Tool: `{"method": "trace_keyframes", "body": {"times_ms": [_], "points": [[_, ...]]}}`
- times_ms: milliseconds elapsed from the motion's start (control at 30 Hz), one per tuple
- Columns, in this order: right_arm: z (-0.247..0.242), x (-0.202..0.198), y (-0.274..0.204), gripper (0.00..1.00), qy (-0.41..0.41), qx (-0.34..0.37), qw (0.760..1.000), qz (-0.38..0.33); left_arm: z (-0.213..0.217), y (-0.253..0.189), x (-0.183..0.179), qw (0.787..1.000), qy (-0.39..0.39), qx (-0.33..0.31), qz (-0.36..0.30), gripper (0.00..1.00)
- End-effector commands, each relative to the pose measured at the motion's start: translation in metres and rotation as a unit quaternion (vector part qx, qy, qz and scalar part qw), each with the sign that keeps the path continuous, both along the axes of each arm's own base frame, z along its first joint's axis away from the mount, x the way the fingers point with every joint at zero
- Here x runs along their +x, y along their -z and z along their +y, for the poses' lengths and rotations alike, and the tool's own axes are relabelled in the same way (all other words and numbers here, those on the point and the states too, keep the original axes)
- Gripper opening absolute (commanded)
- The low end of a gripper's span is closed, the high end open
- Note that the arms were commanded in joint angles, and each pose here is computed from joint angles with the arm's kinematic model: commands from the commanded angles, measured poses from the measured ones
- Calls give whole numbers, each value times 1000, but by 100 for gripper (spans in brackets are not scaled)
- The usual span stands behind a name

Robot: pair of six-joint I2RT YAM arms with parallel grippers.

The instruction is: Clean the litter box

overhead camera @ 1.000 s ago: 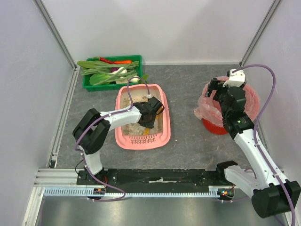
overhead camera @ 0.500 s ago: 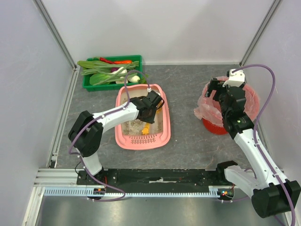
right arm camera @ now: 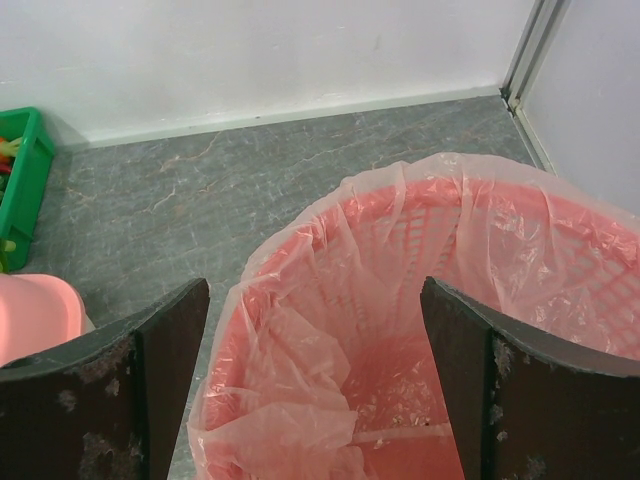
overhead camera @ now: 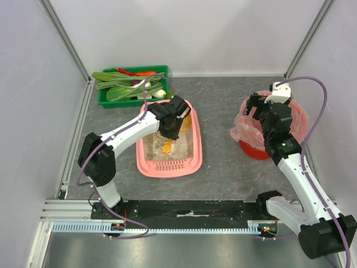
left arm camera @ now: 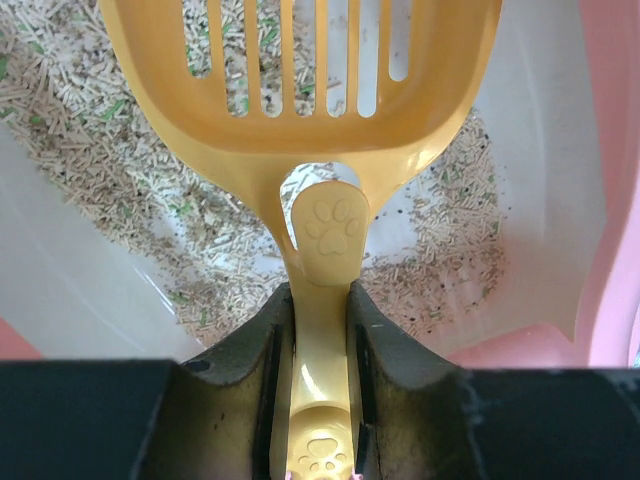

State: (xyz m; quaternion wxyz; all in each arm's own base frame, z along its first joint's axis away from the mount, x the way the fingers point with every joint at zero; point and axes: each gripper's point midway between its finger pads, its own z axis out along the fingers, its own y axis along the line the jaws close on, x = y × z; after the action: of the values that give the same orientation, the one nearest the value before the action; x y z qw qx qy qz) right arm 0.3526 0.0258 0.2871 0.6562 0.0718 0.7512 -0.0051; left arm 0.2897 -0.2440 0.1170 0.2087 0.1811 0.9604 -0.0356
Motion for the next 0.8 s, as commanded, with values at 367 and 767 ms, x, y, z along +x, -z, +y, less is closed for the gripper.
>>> {"method": "trace_keyframes", "body": {"times_ms": [367, 767], "points": [[0, -2, -8, 95, -3, 1, 1000, -19, 32, -33, -27, 999, 27, -1, 41, 2], [1, 1, 0, 96, -3, 1, 1000, -8, 74, -47, -78, 988, -14, 47, 143, 2]]}}
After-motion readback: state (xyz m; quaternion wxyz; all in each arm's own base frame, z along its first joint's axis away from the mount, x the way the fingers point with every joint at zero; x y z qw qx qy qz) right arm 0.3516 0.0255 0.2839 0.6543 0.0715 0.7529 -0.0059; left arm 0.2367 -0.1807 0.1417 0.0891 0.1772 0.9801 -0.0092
